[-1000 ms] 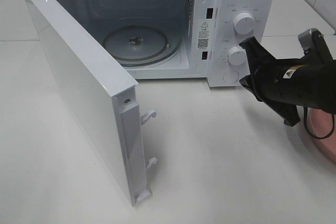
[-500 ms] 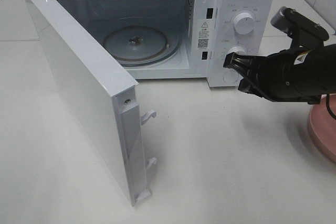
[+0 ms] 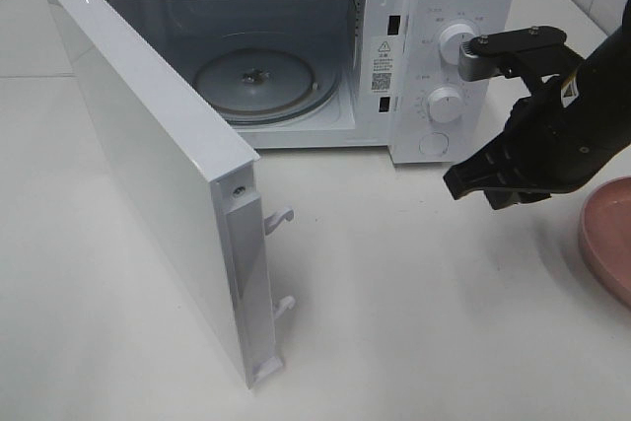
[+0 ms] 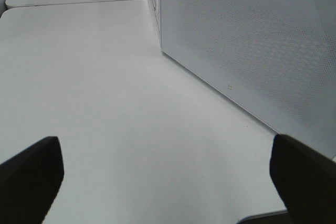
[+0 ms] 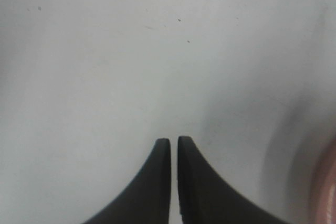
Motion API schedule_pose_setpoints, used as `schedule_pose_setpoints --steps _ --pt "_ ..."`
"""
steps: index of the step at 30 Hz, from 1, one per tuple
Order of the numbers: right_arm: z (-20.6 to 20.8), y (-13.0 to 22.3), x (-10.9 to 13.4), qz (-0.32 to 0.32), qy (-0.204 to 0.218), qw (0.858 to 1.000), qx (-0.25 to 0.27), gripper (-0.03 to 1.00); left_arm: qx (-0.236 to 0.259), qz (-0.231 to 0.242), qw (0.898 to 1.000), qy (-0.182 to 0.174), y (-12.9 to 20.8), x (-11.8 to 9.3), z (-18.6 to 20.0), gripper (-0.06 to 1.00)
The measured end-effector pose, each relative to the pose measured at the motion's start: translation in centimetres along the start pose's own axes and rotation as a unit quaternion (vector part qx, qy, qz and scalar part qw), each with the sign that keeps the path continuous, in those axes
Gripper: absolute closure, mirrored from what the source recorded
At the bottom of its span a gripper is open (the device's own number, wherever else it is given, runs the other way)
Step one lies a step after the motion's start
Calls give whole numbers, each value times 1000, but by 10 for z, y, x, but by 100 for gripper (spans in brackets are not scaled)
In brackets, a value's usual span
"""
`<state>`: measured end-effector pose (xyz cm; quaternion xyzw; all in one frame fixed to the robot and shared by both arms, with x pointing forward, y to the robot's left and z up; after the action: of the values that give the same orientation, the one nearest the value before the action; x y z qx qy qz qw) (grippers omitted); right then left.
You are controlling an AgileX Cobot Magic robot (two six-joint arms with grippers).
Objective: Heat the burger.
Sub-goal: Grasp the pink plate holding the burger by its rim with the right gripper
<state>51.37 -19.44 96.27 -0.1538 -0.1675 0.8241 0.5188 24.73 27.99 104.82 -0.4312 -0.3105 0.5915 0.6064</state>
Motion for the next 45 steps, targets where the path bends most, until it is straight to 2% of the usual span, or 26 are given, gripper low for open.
schedule_pose_setpoints --steps 4,6,7,8,9,10,11,12,13,14,15,17,20,31,39,45 --pt "6 0 -5 21 17 999 32 89 0 0 1000 0 0 0 0 -5" --pt "10 1 -14 22 28 998 56 83 0 0 1000 0 0 0 0 -5" --pt "10 1 -14 22 28 998 56 83 0 0 1000 0 0 0 0 -5" --pt "10 5 -20 25 32 996 73 72 0 0 1000 0 0 0 0 -5" --pt "10 5 -20 25 32 996 73 72 0 0 1000 0 0 0 0 -5" --pt "11 7 -23 24 35 996 80 66 0 0 1000 0 0 0 0 -5" --pt "11 9 -30 27 39 995 89 50 0 0 1000 0 0 0 0 -5" --pt "11 9 -30 27 39 995 89 50 0 0 1000 0 0 0 0 -5" --pt "11 10 -32 29 40 994 93 40 0 0 1000 0 0 0 0 -5" --pt "12 13 -39 27 43 994 100 20 0 0 1000 0 0 0 0 -5" --pt "12 13 -39 27 43 994 100 20 0 0 1000 0 0 0 0 -5" --pt "12 16 -50 28 48 993 108 4 0 0 1000 0 0 0 0 -5" --pt "13 19 -59 21 55 992 113 0 0 0 1000 0 0 0 0 -5" --pt "13 27 -91 -19 78 990 113 0 0 0 1000 0 0 0 0 -5" --pt "-16 37 -95 -24 69 988 133 3 0 0 1000 0 0 0 0 -5" --pt "-35 41 -93 -19 63 990 125 5 0 0 1000 0 0 0 0 -5"
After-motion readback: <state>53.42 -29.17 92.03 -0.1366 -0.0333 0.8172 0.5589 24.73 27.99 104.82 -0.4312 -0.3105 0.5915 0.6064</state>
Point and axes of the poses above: a point on each arm's last joint axis where the gripper is mounted, z pointing back along that axis away from the gripper, x along the wrist's bending axis when the last joint is at zero, y = z × x, the point moved 2 cm from there along -z, pointing out along that axis toward the gripper, and after that the axes turned 8 degrees about z, right-handed, at the moved point
